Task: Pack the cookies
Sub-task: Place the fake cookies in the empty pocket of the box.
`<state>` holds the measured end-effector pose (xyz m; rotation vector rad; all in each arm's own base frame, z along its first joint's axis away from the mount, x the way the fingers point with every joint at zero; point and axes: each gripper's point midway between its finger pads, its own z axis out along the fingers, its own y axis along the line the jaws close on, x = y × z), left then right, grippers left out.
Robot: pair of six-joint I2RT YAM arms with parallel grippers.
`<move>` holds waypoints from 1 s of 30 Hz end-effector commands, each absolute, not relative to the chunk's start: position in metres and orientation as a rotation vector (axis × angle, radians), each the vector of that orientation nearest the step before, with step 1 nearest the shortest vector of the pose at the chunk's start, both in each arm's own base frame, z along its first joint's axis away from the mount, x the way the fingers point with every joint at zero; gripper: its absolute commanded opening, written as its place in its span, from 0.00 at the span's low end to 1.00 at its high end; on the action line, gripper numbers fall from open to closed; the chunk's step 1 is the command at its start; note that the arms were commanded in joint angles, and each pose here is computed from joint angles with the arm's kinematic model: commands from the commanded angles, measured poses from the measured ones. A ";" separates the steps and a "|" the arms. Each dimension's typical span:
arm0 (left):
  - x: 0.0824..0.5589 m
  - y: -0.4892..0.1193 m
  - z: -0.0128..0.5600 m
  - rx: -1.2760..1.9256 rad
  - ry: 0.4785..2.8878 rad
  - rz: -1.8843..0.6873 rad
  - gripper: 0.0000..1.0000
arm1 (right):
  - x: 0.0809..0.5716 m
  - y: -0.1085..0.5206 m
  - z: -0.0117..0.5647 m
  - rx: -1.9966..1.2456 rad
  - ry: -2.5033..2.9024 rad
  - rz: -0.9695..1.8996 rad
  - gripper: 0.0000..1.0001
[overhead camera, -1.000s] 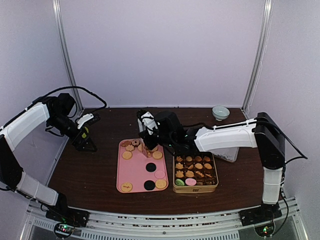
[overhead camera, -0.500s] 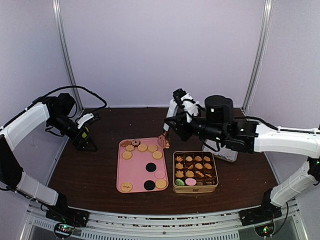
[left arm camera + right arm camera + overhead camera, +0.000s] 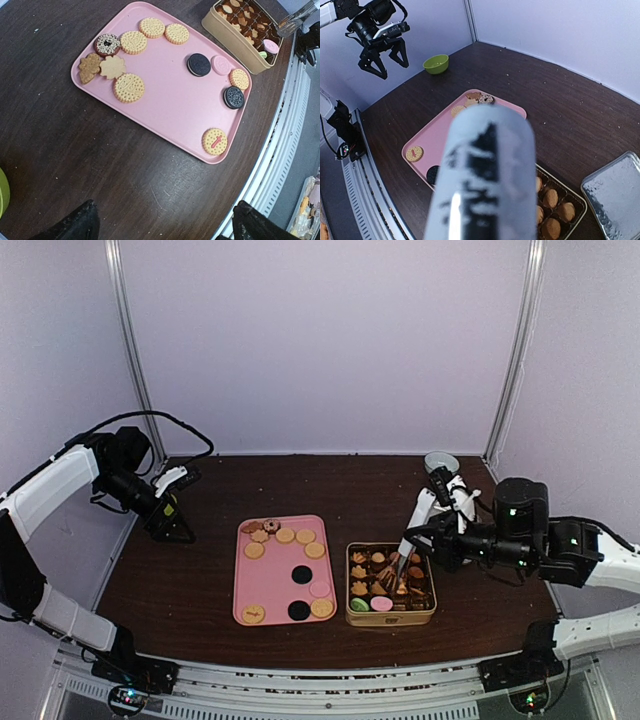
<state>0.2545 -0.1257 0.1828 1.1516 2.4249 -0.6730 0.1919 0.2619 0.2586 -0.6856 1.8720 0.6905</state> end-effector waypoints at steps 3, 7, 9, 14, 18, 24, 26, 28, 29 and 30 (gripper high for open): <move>0.256 -0.127 0.191 1.152 2.398 -0.693 0.95 | 0.186 0.249 0.240 -0.657 1.942 0.679 0.03; 0.254 -0.127 0.191 1.154 2.401 -0.693 0.96 | 0.187 0.249 0.236 -0.667 1.952 0.664 0.06; 0.255 -0.127 0.191 1.155 2.401 -0.693 0.96 | 0.188 0.249 0.232 -0.675 1.956 0.648 0.10; 0.255 -0.127 0.192 1.159 2.399 -0.696 0.95 | 0.191 0.249 0.234 -0.671 1.941 0.628 0.21; 0.255 -0.128 0.192 1.163 2.399 -0.702 0.96 | 0.194 0.248 0.240 -0.668 1.922 0.611 0.25; 0.255 -0.129 0.192 1.160 2.396 -0.712 0.95 | 0.196 0.247 0.245 -0.671 1.907 0.592 0.30; 0.255 -0.129 0.192 1.161 2.397 -0.713 0.96 | 0.196 0.247 0.247 -0.669 1.903 0.593 0.30; 0.255 -0.129 0.193 1.160 2.398 -0.713 0.96 | 0.196 0.248 0.247 -0.671 1.902 0.598 0.30; 0.255 -0.129 0.192 1.160 2.399 -0.714 0.95 | 0.196 0.248 0.247 -0.671 1.901 0.600 0.31; 0.254 -0.129 0.192 1.161 2.399 -0.716 0.95 | 0.196 0.248 0.249 -0.670 1.898 0.601 0.30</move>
